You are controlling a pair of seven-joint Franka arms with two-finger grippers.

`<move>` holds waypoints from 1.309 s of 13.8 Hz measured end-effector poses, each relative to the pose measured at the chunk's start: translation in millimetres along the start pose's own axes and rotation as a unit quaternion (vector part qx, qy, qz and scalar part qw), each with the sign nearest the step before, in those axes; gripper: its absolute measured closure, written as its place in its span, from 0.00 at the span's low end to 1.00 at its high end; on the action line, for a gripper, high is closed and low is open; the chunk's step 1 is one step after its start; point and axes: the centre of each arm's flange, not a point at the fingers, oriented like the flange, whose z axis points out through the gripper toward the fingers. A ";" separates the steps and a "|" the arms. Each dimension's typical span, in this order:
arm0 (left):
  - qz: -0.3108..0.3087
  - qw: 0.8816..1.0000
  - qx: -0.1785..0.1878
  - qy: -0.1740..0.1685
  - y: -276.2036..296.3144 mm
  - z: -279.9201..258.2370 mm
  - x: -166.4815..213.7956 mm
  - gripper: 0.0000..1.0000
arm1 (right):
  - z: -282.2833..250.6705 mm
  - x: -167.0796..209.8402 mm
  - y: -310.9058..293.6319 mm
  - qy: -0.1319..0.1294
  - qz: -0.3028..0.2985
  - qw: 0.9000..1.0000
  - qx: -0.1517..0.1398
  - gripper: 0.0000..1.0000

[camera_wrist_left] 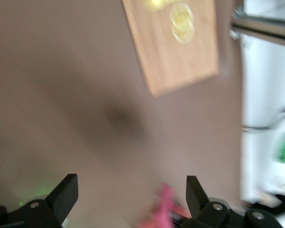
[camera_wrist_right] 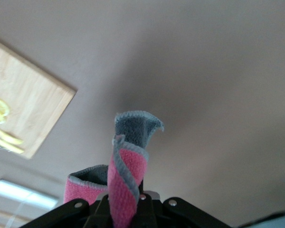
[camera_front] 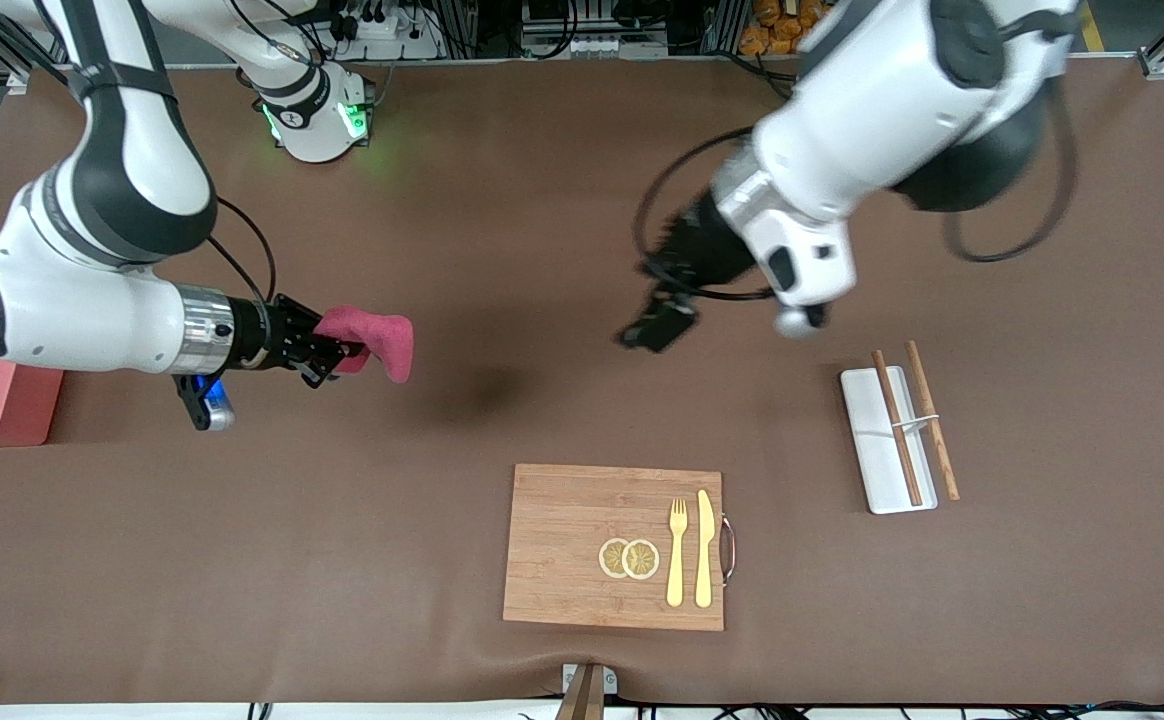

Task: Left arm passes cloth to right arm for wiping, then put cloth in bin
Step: 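Open the left gripper and withdraw it while the right gripper lowers cloth, then rub the cloth back and forth on the table with the right gripper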

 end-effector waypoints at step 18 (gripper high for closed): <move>0.390 0.908 0.142 0.050 -164.2 -156.0 297.9 0.00 | 96.8 283.6 199.4 0.169 -0.295 0.940 -0.029 0.93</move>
